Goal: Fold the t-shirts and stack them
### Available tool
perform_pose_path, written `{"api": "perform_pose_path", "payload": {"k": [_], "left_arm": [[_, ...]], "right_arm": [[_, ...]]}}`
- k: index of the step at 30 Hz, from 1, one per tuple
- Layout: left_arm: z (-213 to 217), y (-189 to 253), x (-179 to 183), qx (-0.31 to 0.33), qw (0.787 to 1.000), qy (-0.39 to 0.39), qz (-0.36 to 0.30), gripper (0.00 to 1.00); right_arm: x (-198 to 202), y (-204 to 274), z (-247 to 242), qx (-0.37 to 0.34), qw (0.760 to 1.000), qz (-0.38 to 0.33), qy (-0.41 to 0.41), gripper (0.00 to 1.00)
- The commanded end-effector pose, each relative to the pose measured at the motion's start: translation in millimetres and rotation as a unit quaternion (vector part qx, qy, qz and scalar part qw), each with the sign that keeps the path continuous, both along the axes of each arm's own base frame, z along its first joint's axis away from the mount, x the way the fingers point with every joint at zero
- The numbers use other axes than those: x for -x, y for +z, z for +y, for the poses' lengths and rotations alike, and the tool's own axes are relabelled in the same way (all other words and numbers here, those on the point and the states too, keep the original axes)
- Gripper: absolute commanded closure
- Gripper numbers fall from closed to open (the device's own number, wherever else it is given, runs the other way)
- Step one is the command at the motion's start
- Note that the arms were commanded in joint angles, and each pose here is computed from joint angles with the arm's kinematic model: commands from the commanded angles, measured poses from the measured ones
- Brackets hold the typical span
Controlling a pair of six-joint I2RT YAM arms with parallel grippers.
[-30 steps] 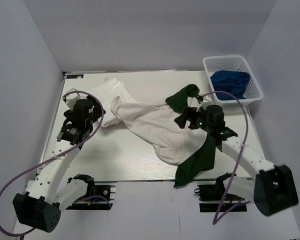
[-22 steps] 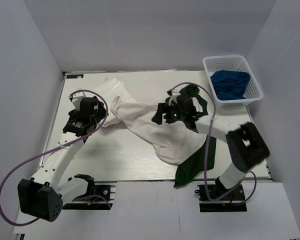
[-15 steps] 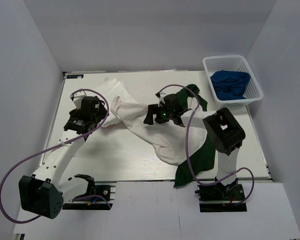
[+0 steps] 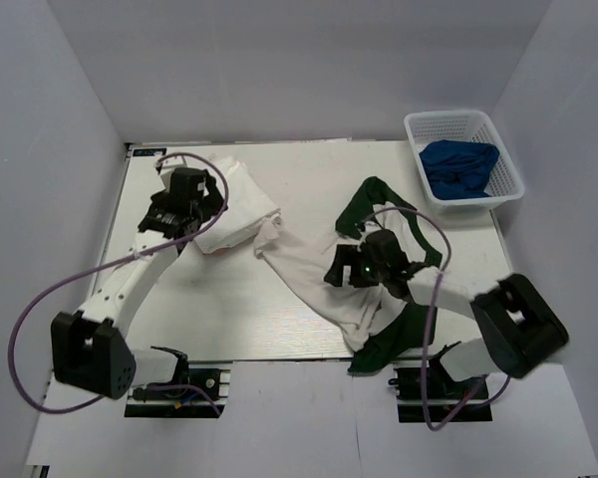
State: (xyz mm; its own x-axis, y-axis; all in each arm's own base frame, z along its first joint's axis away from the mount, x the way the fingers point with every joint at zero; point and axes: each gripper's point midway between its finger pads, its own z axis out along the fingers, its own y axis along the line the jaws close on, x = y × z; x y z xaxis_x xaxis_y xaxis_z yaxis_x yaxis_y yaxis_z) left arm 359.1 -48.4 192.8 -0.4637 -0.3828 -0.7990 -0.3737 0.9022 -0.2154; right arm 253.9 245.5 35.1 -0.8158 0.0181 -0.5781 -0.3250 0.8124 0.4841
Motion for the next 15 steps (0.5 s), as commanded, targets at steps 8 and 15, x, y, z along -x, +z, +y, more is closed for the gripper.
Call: {"api": "perform_pose_path", "payload": {"k": [8, 15], "left_arm": [[-51, -7, -131, -0.112, 0.975, -0.188, 0.034, 0.01], [-79, -88, -144, -0.169, 0.916, -0.348, 0.106, 0.01]], "right_arm": [[48, -17, -90, 0.152, 0.981, 0.059, -0.104, 0.10], [27, 8, -72, 0.105, 0.991, -0.004, -0.084, 0.10]]}}
